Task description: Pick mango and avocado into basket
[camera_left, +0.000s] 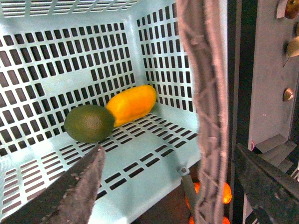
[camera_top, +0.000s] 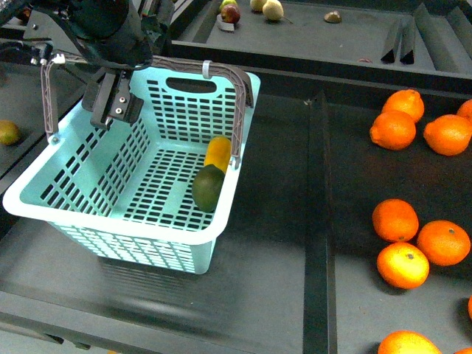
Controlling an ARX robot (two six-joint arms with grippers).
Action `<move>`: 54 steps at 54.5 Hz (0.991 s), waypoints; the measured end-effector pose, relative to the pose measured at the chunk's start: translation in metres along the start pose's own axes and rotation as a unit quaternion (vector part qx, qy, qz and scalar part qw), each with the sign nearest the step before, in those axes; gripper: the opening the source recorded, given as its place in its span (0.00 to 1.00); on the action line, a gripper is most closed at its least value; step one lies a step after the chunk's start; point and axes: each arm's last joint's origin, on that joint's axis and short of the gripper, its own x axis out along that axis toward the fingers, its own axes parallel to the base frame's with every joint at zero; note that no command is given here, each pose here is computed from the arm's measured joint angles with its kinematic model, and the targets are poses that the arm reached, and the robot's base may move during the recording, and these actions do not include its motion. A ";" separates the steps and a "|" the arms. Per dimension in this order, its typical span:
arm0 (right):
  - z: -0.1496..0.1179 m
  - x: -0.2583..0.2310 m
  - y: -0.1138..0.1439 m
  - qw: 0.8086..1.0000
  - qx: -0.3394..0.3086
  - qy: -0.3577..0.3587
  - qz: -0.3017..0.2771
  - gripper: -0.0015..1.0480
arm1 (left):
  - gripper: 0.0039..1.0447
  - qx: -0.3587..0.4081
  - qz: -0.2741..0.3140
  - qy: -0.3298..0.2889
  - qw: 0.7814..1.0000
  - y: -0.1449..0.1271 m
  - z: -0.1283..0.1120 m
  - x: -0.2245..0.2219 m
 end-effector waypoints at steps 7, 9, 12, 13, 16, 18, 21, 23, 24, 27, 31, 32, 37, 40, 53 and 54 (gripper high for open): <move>0.000 0.000 0.000 1.000 0.000 0.000 0.000 0.93 | 0.95 0.014 0.001 -0.023 1.000 -0.005 0.002 -0.027; 0.000 0.000 0.000 1.000 0.000 0.000 0.000 0.93 | 0.93 0.017 0.001 -0.030 0.999 -0.006 0.004 -0.037; 0.000 0.000 0.000 1.000 0.000 0.000 0.000 0.93 | 0.93 0.024 0.007 -0.044 0.999 -0.007 0.005 -0.053; 0.000 0.000 0.000 1.000 0.000 0.000 0.000 0.93 | 0.93 0.026 0.011 -0.050 0.998 -0.007 0.006 -0.059; 0.000 0.000 0.000 1.000 0.000 0.000 0.000 0.93 | 0.93 0.029 0.019 -0.061 0.998 -0.005 0.007 -0.070; 0.000 0.000 0.000 1.000 0.000 0.000 0.000 0.93 | 0.93 0.028 0.016 -0.062 0.998 -0.006 0.007 -0.076; 0.000 0.000 0.000 1.000 0.000 0.000 0.000 0.93 | 0.93 0.025 0.012 -0.063 0.998 -0.007 0.008 -0.079; 0.000 0.000 0.000 1.000 0.000 0.000 0.000 0.93 | 0.93 0.025 0.012 -0.063 0.998 -0.007 0.008 -0.080; 0.000 0.000 0.000 1.000 0.000 0.000 0.000 0.93 | 0.93 0.025 0.012 -0.063 0.998 -0.007 0.008 -0.079; 0.000 0.000 0.000 1.000 0.000 0.000 0.000 0.93 | 0.88 0.061 -0.036 -0.045 0.997 -0.001 0.009 -0.074; 0.000 0.000 0.000 1.000 0.000 0.000 0.000 0.93 | 0.74 0.213 -0.153 -0.052 0.964 0.024 0.013 -0.069; 0.000 0.000 0.000 1.000 0.000 0.000 0.000 0.93 | 0.69 0.269 -0.188 -0.077 0.941 0.036 0.015 -0.071; 0.000 0.000 0.000 1.000 0.000 0.000 0.000 0.93 | 0.51 0.405 -0.276 -0.191 0.851 0.062 0.031 -0.093; 0.000 0.000 0.000 1.000 0.000 0.000 0.000 0.93 | 0.41 0.456 -0.290 -0.247 0.804 0.071 0.042 -0.111; 0.000 0.000 0.000 1.000 0.000 0.000 0.000 0.93 | 0.03 0.540 -0.260 -0.269 0.754 0.133 0.058 -0.140; 0.000 0.000 0.000 1.000 0.000 0.000 0.000 0.93 | 0.03 0.541 -0.259 -0.271 0.753 0.136 0.059 -0.142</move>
